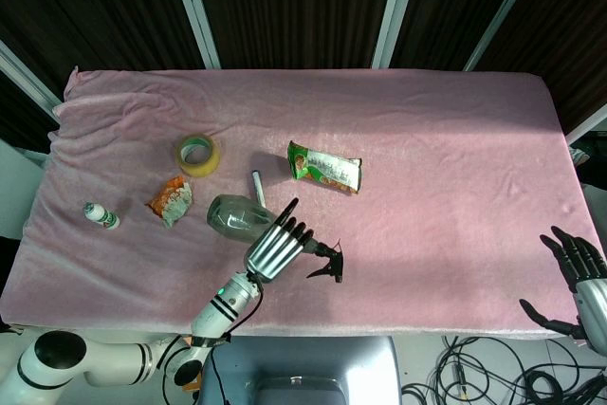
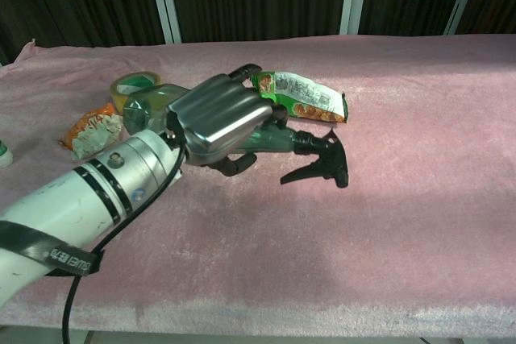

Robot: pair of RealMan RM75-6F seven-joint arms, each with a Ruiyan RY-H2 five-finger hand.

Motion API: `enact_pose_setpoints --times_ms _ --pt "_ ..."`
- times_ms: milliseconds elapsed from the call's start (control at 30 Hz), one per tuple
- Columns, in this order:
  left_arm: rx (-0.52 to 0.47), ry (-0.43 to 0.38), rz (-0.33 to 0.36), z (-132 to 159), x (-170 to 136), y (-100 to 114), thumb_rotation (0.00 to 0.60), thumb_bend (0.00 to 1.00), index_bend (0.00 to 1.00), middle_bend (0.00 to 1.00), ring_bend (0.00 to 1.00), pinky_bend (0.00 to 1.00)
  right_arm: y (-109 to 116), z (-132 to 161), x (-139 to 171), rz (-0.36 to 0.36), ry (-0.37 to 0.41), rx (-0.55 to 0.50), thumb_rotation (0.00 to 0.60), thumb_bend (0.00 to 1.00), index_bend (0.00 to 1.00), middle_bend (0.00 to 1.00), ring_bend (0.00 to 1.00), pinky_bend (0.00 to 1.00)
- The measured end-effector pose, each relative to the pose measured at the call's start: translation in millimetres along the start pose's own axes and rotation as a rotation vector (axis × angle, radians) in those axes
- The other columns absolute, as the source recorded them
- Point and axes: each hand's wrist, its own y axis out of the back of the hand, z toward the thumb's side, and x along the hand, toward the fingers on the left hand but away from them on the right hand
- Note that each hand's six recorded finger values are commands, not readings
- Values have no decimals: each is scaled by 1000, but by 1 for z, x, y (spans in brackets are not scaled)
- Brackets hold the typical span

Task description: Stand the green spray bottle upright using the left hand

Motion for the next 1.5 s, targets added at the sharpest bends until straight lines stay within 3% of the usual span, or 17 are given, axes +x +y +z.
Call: enact_pose_setpoints --times_ms 133,400,567,767,867,1033,1367,1500 --pt "-141 45 78 -17 -13 20 600 525 740 879 512 96 -2 1 1 3 -1 9 600 368 0 0 0 1" --pt "-672 146 191 -48 -31 63 600 590 748 884 527 125 -11 7 -2 28 15 23 600 368 0 0 0 1" --pt "-1019 203 257 -71 -40 69 600 617 755 855 511 122 -12 11 -4 24 28 20 600 368 0 0 0 2" --pt "-1325 270 365 -101 -52 55 600 624 755 847 491 118 -13 13 -4 28 35 17 600 367 0 0 0 2" --pt "-1370 304 411 -114 -58 41 600 636 755 838 491 118 -13 13 -4 28 34 25 600 368 0 0 0 2" --pt "-1355 336 478 -128 -69 20 600 649 755 831 491 116 -13 13 -4 27 35 23 600 367 0 0 0 2" --pt "-1146 259 513 -123 -83 -5 600 662 738 765 468 110 -15 14 -3 29 36 28 600 368 0 0 0 2" --pt "-1159 230 504 -114 -86 -13 600 661 737 726 448 109 -15 15 -3 28 35 27 600 368 0 0 0 2"
